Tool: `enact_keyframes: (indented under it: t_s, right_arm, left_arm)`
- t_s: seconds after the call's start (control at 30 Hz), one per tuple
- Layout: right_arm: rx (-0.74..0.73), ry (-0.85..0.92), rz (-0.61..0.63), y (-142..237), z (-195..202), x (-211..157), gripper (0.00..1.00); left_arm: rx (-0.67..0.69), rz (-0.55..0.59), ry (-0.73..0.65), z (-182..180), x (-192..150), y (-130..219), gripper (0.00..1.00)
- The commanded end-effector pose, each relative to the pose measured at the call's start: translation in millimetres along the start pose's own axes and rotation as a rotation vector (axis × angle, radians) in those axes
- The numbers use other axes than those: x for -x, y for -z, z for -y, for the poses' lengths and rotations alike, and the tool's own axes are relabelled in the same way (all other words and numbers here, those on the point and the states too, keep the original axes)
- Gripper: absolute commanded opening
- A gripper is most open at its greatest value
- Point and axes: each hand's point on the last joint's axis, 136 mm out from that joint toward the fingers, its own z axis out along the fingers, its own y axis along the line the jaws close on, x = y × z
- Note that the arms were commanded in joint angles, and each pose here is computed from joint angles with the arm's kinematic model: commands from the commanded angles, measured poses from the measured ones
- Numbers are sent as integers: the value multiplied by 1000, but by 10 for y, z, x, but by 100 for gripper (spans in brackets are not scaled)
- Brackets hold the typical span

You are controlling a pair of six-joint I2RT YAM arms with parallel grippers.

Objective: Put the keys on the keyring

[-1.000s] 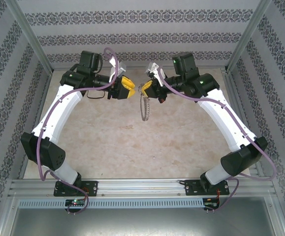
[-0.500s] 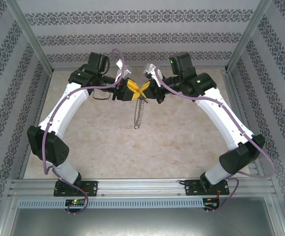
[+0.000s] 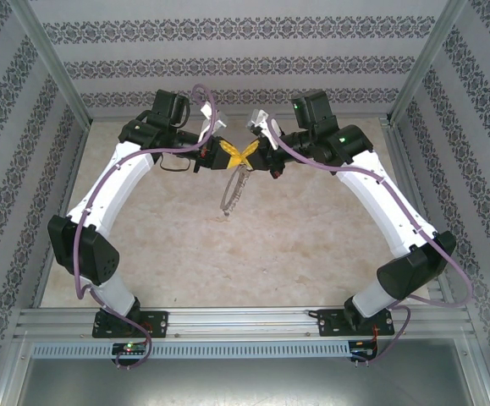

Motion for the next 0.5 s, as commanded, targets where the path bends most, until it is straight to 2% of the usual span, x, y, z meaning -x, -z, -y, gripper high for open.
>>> enact_keyframes:
  t_s: [0.0, 0.07, 0.1, 0.13, 0.17, 0.23, 0.47]
  right_arm:
    - [21, 52, 46, 17, -66, 180, 0]
    - [16, 52, 48, 27, -66, 191, 0]
    - [10, 52, 51, 39, -60, 200, 7]
    - [0, 49, 55, 61, -52, 210, 20]
    - [-3, 46, 62, 87, -50, 220, 29]
    - [-9, 37, 91, 184, -45, 257, 40]
    - [32, -45, 261, 548, -16, 286, 47]
  left_arm:
    - [-62, 24, -43, 156, 121, -43, 0]
    - [-61, 25, -46, 158, 125, -39, 0]
    - [-62, 25, -48, 163, 124, -40, 0]
    - [-58, 23, -51, 163, 123, -38, 0]
    - [-55, 23, -54, 162, 125, -35, 0]
    - [-49, 24, -60, 156, 132, -34, 0]
    - [-44, 37, -81, 180, 200, -12, 0]
